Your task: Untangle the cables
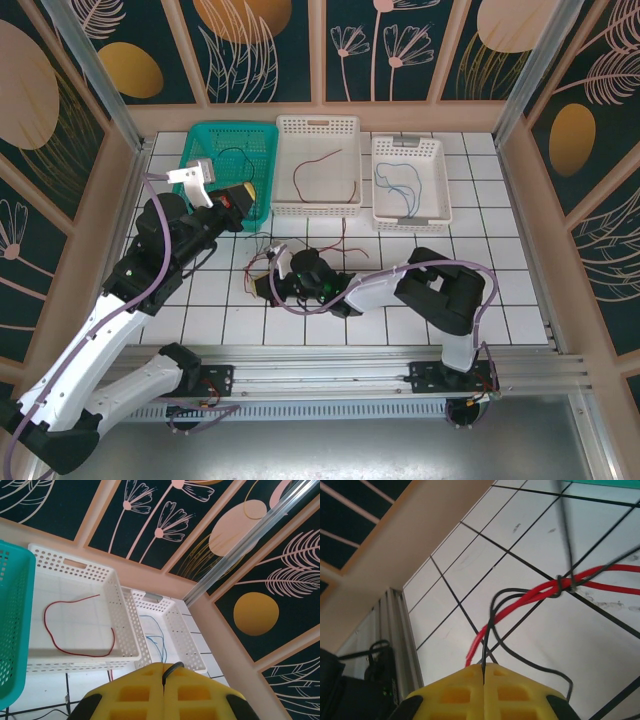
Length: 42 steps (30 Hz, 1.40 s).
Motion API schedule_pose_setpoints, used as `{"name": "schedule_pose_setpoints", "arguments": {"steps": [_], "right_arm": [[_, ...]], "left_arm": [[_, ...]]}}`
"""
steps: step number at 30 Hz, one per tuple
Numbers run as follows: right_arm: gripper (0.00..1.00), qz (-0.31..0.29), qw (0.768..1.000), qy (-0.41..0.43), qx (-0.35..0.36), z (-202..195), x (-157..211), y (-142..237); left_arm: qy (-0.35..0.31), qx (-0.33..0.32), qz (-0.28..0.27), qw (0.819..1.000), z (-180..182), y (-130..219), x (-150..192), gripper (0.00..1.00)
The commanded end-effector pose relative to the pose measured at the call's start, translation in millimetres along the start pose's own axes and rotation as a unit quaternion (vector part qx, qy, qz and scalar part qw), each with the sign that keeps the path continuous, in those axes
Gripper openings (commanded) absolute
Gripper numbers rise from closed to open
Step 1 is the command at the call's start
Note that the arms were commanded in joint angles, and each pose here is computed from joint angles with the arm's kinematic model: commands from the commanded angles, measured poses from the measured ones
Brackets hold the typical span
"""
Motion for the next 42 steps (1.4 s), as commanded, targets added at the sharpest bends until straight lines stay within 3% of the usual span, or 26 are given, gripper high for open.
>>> {"name": "schedule_pose_setpoints", "arguments": {"steps": [1, 12, 24, 29, 34, 35, 36, 38, 42], "right_arm": [[0.00, -0.020, 1.000, 0.001, 0.007, -1, -8, 12], [0.00, -0.089, 0.986, -0.058, 0.126, -64, -5, 151], [0.00, -0.151, 0.964, -0.058, 0.212, -82, -20, 248], [0.00, -0.161, 0.970, -0.037, 0.176, -68, -25, 255], [0.00, -0.160, 0.985, 0.006, 0.070, -35, -33, 251], [0.05, -0.155, 0.986, 0.009, 0.058, -32, -33, 251], [0.20, -0.153, 0.987, 0.009, 0.052, -30, -34, 251], [0.40, -0.152, 0.987, 0.012, 0.044, -27, -34, 251], [0.54, -0.157, 0.986, 0.005, 0.046, -28, -37, 251]], "left_arm": [[-0.011, 0.007, -0.024, 1.000, -10, 12, -11, 0.00], [-0.074, -0.120, -0.063, 0.988, 18, 35, -25, 0.00], [-0.097, -0.173, -0.062, 0.978, 31, 37, -28, 0.00], [-0.096, -0.163, -0.039, 0.981, 29, 27, -21, 0.00], [-0.088, -0.130, -0.017, 0.987, 24, 18, -13, 0.00], [-0.085, -0.118, -0.013, 0.989, 22, 17, -11, 0.00], [-0.082, -0.110, -0.008, 0.990, 21, 15, -9, 0.00], [-0.079, -0.102, -0.001, 0.992, 20, 12, -6, 0.00], [-0.081, -0.072, 0.017, 0.994, 17, 9, 2, 0.00]]}}
Point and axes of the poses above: each hand's point on the last joint's axis, 136 mm out from that joint toward the fingers, its own y axis back along the fingers, its own z axis along the line the jaws close on, x = y × z, the point moved 4 cm from there along y, back along the fingers, and after that the axes turned 15 degrees about y, right-handed, at the moved point
